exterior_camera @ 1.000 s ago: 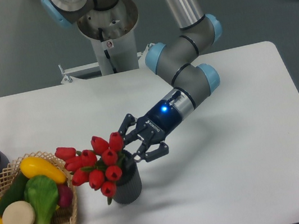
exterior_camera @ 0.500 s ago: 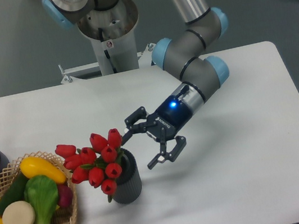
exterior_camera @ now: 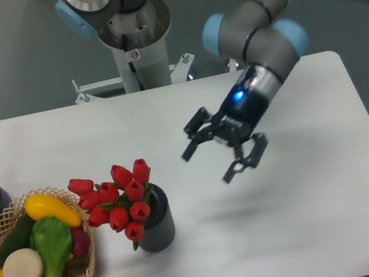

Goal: Insert the flowers into the vase

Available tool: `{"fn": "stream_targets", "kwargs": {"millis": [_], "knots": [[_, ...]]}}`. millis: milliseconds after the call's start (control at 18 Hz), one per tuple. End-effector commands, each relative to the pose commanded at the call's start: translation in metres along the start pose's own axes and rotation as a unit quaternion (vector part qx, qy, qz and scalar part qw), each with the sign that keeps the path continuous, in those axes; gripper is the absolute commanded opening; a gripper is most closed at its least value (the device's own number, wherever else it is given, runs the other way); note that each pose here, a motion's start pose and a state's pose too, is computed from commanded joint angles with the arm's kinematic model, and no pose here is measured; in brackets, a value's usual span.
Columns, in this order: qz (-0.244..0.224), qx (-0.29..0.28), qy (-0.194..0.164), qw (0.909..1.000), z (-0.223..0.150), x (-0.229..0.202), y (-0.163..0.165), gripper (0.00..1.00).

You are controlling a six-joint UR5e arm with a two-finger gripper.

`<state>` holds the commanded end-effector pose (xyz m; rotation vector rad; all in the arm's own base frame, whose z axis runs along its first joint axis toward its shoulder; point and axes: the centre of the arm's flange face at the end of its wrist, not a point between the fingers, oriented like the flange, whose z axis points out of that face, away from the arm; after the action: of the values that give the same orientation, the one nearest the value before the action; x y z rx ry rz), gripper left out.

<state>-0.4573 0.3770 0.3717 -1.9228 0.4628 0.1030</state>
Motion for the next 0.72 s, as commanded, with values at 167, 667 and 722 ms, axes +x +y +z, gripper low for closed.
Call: {"fn": "stream_targets", "kwargs": {"millis": [167, 667, 722], "knots": [[-0.021, -0.107, -0.034, 0.9935, -0.023, -0.01, -0.015, 1.0], [0.001, -0.323, -0.146, 0.9351, -0.162, 0.002, -0.054, 1.0], [0.017, -0.355, -0.142, 0.9238, -0.169, 0.0, -0.053, 1.0]]}}
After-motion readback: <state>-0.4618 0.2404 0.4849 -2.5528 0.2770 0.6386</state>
